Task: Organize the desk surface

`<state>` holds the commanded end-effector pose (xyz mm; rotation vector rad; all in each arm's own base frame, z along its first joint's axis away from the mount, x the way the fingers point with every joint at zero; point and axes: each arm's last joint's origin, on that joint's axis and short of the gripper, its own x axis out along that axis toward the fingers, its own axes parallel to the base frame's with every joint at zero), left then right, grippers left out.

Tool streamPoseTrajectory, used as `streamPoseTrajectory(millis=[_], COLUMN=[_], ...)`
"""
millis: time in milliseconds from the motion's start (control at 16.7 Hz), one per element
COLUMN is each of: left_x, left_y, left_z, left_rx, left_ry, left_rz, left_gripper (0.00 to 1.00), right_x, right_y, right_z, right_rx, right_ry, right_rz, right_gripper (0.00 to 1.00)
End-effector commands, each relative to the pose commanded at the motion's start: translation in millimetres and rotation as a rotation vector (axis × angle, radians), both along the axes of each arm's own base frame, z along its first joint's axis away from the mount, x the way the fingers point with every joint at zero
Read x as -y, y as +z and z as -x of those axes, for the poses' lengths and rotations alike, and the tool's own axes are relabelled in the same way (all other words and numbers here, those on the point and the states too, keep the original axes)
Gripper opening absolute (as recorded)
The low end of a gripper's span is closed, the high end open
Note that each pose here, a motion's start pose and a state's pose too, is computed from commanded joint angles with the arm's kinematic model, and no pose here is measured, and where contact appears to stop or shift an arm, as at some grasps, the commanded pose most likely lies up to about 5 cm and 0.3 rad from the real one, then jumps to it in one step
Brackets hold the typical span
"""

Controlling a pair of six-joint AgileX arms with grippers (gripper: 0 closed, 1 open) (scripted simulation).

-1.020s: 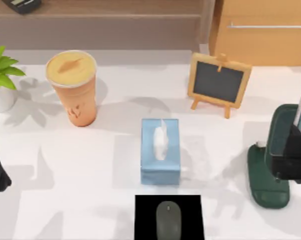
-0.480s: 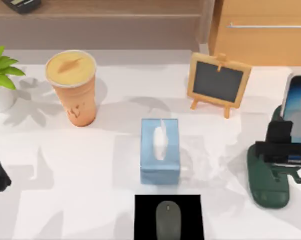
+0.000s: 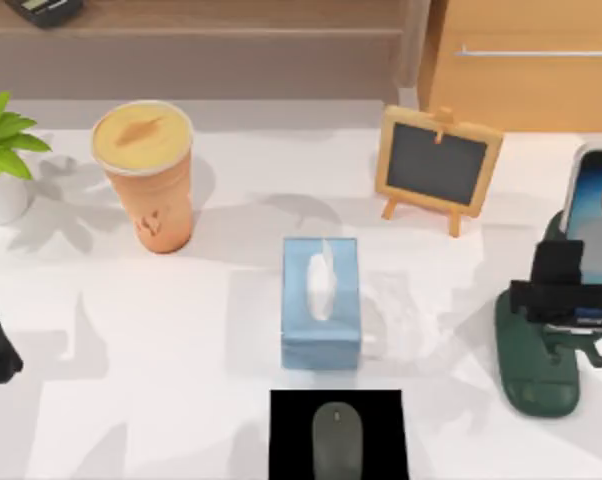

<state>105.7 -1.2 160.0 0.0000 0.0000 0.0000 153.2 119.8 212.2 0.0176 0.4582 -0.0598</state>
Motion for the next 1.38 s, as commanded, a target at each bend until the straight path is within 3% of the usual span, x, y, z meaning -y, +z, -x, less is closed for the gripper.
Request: streamPoseTrajectory(millis=[600,1200,1380], left_x=[0.0,0.0,0.0], left_y=[0.0,0.0,0.0], left_z=[0.0,0.0,0.0], left_rx=[0.000,0.000,0.000], left_ry=[0.000,0.000,0.000], left_rz=[0.000,0.000,0.000], left_gripper=[1.00,1.00,1.00], right_x=[0.0,0.4,8.2], right_y=[0.0,0.6,9.2], right_z=[0.0,0.1,0.7], right_rx=[0.000,0.004,0.076], right_ry=[0.000,-0.004,-0.092], right_rz=[0.000,-0.004,-0.073], right_gripper=[0.98,1.00,1.00])
